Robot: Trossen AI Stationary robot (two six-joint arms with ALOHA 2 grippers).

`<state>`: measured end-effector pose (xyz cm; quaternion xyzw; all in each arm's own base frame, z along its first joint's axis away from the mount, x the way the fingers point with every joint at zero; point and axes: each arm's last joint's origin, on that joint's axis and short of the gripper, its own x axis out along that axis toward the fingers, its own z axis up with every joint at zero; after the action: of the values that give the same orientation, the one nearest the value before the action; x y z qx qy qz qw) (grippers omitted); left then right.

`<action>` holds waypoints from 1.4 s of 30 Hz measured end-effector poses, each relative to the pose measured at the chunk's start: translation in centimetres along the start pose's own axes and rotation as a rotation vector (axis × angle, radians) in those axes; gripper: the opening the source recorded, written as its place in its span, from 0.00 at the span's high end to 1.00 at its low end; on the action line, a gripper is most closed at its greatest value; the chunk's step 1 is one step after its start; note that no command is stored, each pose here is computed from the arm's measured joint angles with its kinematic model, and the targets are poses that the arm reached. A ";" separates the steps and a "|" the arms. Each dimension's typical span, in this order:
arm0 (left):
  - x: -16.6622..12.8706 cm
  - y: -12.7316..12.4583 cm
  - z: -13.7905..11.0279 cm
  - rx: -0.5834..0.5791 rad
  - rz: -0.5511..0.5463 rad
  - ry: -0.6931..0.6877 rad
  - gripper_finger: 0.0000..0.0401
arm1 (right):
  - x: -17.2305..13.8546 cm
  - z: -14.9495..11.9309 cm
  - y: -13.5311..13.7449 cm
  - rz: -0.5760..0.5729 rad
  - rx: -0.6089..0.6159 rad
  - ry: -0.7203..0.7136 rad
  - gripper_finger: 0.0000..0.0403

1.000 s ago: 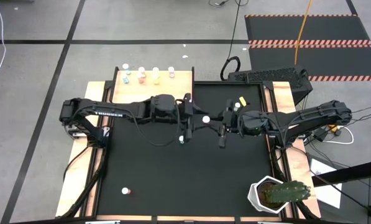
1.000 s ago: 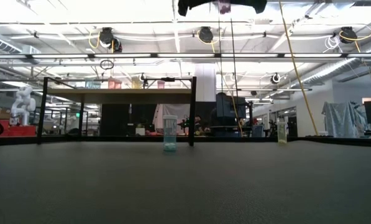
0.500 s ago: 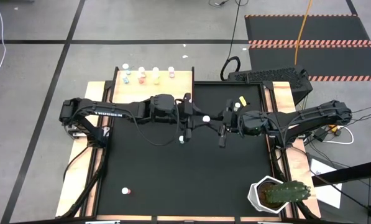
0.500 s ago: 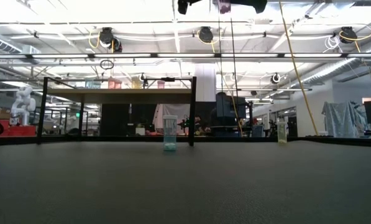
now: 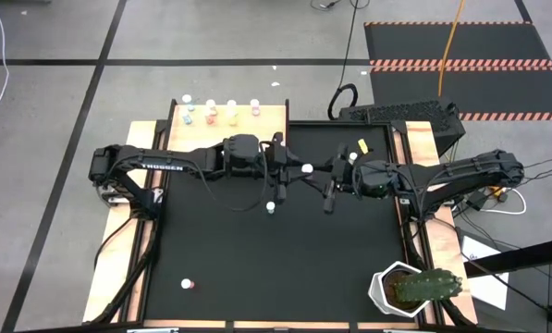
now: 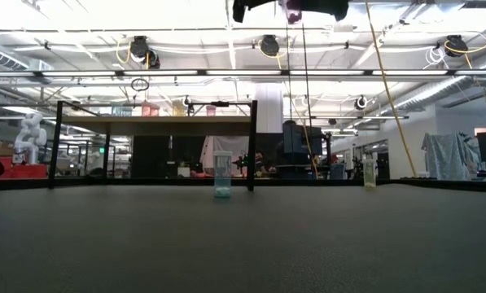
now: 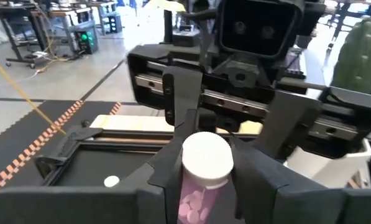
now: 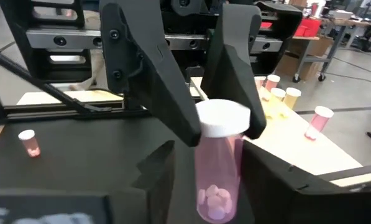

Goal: Pick and place medicine bottles onto shelf by color
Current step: Put the pink pill bottle on the shelf aligned with the pink pill bottle

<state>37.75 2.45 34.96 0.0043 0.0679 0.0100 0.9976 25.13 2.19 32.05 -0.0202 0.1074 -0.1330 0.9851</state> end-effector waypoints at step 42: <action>-10.2 15.5 0.6 -0.173 0.563 0.125 0.70 | -1.6 -0.1 -6.6 -0.314 0.219 0.065 0.30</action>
<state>27.43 17.72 37.09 -0.0625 0.1243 0.2922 0.9462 21.91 -3.75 32.73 0.0746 0.1196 -0.2967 0.9445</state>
